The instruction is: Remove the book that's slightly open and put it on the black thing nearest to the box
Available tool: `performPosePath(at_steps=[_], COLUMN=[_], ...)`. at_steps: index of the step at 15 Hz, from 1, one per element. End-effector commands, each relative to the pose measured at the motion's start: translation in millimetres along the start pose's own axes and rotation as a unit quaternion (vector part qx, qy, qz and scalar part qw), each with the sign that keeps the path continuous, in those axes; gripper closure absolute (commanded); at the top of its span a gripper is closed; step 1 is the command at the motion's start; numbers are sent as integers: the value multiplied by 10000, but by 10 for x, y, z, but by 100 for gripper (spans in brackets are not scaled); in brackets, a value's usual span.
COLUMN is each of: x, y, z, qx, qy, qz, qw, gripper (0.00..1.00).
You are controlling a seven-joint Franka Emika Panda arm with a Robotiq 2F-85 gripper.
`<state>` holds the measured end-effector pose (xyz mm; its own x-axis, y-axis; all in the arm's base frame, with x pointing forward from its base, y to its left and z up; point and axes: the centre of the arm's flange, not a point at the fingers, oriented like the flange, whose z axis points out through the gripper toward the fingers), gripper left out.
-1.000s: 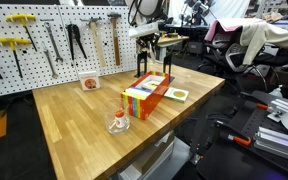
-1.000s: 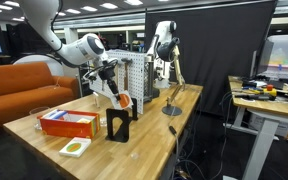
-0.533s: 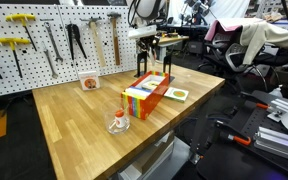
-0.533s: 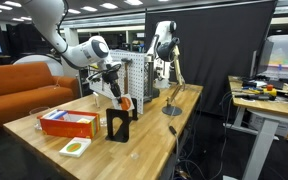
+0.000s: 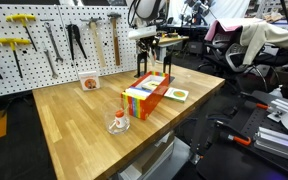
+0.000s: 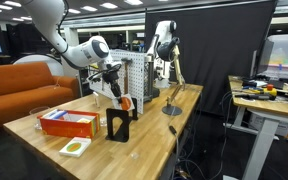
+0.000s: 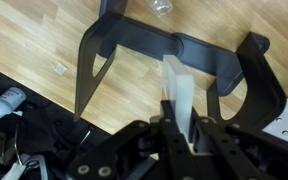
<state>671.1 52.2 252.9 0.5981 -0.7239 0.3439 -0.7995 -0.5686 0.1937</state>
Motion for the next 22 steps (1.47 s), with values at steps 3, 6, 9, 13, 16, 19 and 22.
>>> performPosePath(at_steps=[3,6,9,13,16,19,22], x=[89,113,116,71,69,90,117], y=[-18,-15,-23,-107,-160,-182,-180], z=[169,338,488,649,741,800,819], qx=[48,27,122,285,346,359,371], qy=[-461,-694,-874,-932,-944,-932,-930], qz=[434,659,769,735,705,673,637], qw=[9980,9954,9931,9925,9924,9927,9929], gripper=[96,96,96,96,96,96,96])
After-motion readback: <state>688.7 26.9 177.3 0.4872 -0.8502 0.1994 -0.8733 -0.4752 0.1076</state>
